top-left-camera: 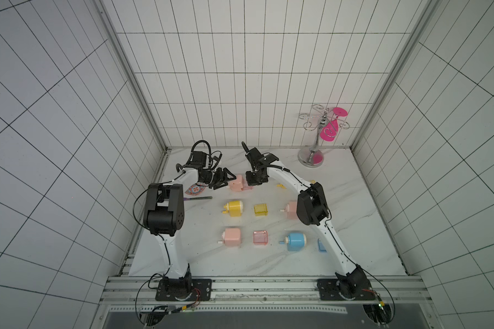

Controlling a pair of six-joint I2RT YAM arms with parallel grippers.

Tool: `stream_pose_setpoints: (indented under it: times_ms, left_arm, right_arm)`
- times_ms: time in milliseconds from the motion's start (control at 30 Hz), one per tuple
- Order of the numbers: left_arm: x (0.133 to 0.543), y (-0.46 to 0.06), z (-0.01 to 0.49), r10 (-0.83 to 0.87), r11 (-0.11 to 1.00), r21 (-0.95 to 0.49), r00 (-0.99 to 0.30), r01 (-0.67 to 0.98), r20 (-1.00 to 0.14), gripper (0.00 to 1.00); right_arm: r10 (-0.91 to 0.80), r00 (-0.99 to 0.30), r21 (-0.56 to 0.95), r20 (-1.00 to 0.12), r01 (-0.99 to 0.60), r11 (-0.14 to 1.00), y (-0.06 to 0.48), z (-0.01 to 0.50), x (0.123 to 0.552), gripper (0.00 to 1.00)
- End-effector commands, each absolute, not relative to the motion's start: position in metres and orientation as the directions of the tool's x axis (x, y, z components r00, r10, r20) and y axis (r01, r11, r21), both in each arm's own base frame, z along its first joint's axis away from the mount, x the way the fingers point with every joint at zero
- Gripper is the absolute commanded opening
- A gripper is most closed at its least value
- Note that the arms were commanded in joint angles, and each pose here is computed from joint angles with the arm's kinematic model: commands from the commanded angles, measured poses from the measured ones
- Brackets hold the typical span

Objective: Put the tray back into the pencil sharpener
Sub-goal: Close the container of the pencil sharpener.

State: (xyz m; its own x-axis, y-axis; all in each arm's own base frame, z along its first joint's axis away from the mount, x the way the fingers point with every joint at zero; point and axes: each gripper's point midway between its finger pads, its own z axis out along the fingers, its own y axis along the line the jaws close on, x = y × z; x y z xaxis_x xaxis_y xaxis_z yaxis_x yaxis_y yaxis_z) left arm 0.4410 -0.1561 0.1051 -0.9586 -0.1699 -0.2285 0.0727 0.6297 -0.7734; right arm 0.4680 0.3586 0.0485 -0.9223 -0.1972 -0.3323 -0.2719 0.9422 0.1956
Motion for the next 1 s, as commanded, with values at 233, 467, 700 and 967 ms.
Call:
stream_pose_setpoints:
  times_ms: [233,467,700,967]
  left_arm:
    - [0.4415,-0.1673,0.1131,-0.122,0.625,-0.77,-0.957,0.132,-0.264,0.74]
    - [0.4401,-0.1679,0.1098,-0.116,0.625,-0.77,-0.96,0.128,-0.254,0.74]
    - [0.4399,-0.1675,0.1097,-0.111,0.624,-0.77,-0.961,0.132,-0.254,0.74]
    - [0.44,-0.1685,0.109,-0.109,0.624,-0.77,-0.961,0.132,-0.253,0.74]
  right_arm:
    - [-0.16,-0.932,0.223,-0.326,-0.24,0.945,0.3612,0.0632,0.4588,0.12]
    - [-0.132,-0.941,0.25,-0.311,-0.216,0.944,0.363,0.0628,0.4573,0.14]
    - [-0.088,-0.952,0.3,-0.292,-0.179,0.937,0.3649,0.061,0.456,0.14]
    - [-0.084,-0.955,0.323,-0.286,-0.179,0.929,0.3664,0.0602,0.4562,0.21]
